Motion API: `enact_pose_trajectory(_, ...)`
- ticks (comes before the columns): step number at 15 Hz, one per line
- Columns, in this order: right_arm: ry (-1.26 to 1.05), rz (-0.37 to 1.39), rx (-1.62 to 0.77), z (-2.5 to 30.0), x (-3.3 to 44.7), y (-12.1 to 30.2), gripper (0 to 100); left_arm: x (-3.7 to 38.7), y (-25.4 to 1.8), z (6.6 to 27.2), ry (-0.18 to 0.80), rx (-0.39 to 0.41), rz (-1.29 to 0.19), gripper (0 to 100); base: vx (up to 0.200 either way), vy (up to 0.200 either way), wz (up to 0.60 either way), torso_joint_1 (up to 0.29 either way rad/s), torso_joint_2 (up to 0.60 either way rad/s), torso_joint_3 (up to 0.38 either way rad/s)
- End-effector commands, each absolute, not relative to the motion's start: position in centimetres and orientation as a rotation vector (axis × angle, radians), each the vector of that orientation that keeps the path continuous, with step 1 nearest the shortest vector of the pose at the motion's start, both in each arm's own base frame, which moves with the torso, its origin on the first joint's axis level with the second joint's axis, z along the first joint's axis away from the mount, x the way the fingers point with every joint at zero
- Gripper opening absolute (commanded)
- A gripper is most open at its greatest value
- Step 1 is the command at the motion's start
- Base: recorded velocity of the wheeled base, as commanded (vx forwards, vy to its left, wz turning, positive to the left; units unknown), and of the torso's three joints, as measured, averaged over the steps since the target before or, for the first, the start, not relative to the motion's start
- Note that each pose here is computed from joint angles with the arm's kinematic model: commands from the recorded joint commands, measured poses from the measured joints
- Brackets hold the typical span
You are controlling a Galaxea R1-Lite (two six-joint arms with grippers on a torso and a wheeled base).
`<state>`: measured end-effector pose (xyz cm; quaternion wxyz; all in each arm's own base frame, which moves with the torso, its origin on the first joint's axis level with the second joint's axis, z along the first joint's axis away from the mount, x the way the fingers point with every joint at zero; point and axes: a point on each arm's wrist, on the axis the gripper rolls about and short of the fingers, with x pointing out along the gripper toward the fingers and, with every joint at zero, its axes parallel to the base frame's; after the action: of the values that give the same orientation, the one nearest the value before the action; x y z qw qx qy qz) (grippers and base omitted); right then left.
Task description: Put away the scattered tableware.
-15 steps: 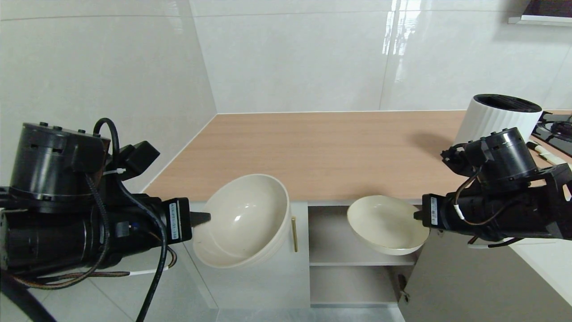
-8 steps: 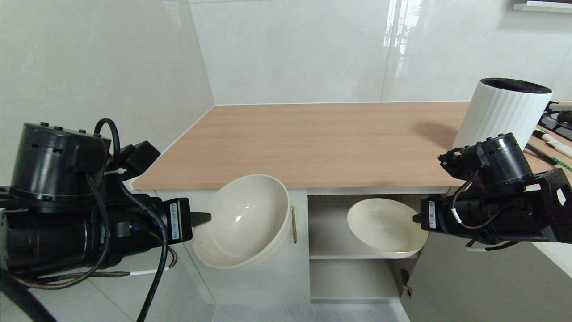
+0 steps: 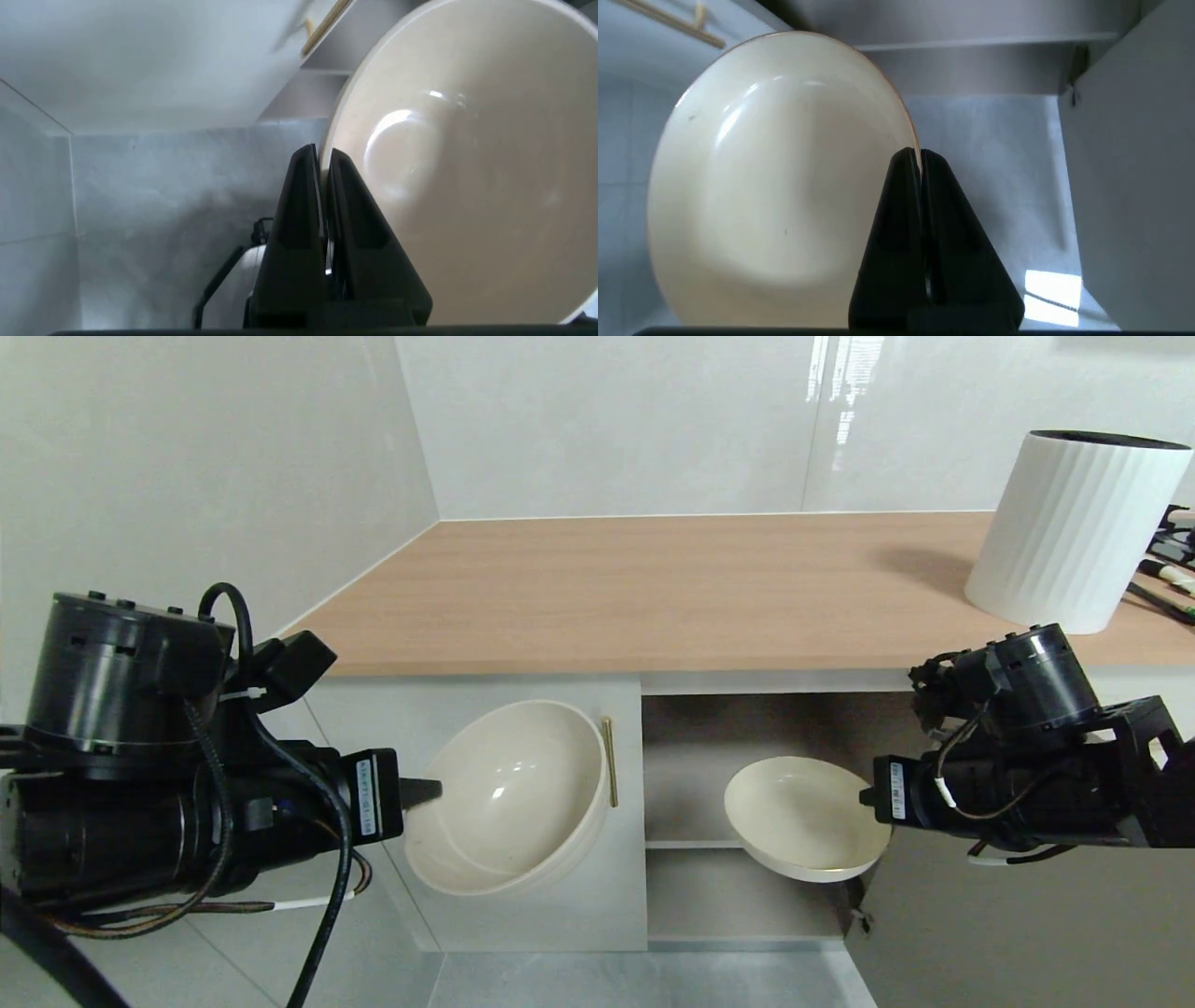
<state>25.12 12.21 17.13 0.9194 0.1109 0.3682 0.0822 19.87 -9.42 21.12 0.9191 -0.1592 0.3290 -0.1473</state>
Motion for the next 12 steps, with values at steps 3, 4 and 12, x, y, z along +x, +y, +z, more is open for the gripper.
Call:
enact_pose_trajectory(3,0.772,0.165,0.222,16.40,25.42,12.37,0,19.90,-9.44,21.08,0.678,-0.327,-0.303,0,0.000,0.000,0.00,-0.149,0.46,0.313)
enact_pose_trajectory(4,0.776,0.164,0.220,16.22,25.43,12.38,0,19.92,-9.44,21.01,0.681,-0.328,-0.301,0,0.000,0.000,0.00,-0.129,0.46,0.325)
enact_pose_trajectory(12,0.786,0.161,0.216,15.61,25.77,12.55,0,19.96,-9.46,21.02,0.681,-0.326,-0.302,0,0.000,0.000,0.00,-0.057,0.27,0.206)
